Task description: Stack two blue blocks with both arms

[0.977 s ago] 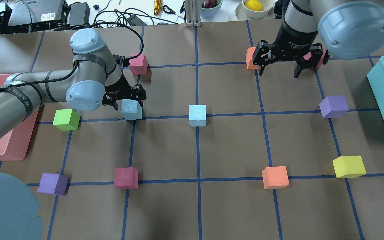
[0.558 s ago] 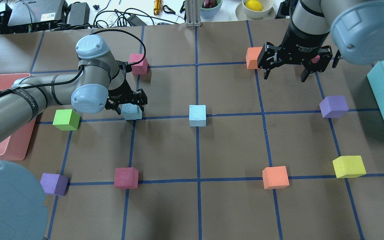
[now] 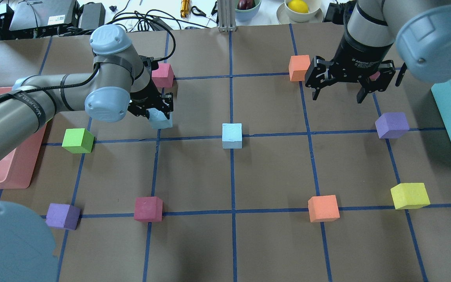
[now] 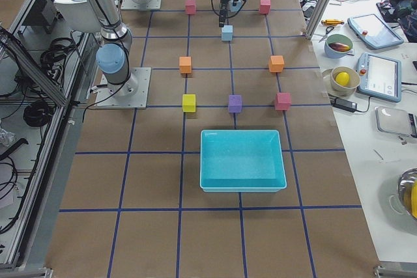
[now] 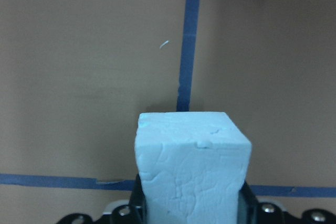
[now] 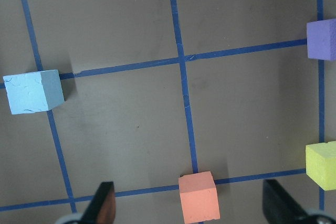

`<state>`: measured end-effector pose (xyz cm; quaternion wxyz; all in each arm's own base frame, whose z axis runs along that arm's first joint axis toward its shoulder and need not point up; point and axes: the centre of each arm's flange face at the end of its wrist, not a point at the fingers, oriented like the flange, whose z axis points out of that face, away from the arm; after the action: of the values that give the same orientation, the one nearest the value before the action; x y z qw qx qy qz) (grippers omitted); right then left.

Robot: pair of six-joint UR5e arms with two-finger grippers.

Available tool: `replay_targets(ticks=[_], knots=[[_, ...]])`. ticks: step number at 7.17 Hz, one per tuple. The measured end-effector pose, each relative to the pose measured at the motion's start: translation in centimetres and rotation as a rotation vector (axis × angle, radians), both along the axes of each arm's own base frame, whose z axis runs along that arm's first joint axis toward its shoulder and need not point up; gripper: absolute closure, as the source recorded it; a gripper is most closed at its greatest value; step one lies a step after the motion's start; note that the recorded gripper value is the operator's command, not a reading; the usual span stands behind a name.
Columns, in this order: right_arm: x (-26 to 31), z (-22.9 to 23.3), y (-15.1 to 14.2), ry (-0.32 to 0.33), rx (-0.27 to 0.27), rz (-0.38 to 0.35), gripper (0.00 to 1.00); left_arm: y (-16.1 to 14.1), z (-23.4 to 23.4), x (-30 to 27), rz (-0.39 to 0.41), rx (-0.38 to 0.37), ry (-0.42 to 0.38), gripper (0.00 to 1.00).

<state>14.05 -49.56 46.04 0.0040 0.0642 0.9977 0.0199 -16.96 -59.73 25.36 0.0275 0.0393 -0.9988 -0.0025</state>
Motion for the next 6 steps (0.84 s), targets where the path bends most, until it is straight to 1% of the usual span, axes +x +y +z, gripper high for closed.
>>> replay_targets(ticks=[1, 3, 5, 6], knots=[[0.0, 0.1, 0.0, -0.002, -0.003, 0.003, 0.0, 0.4, 2.3, -4.2, 0.002, -0.013, 0.003, 1.0], [0.0, 0.4, 0.2, -0.005, -0.008, 0.007, 0.0, 3.1, 4.7, -13.0, -0.023, -0.026, 0.028, 1.0], [-0.1, 0.6, 0.3, -0.001, -0.013, 0.006, 0.0, 5.7, 4.2, -18.2, -0.041, -0.015, 0.037, 1.0], [-0.2, 0.7, 0.4, -0.001, -0.015, 0.006, 0.0, 6.4, 3.7, -19.2, -0.046, -0.008, 0.035, 1.0]])
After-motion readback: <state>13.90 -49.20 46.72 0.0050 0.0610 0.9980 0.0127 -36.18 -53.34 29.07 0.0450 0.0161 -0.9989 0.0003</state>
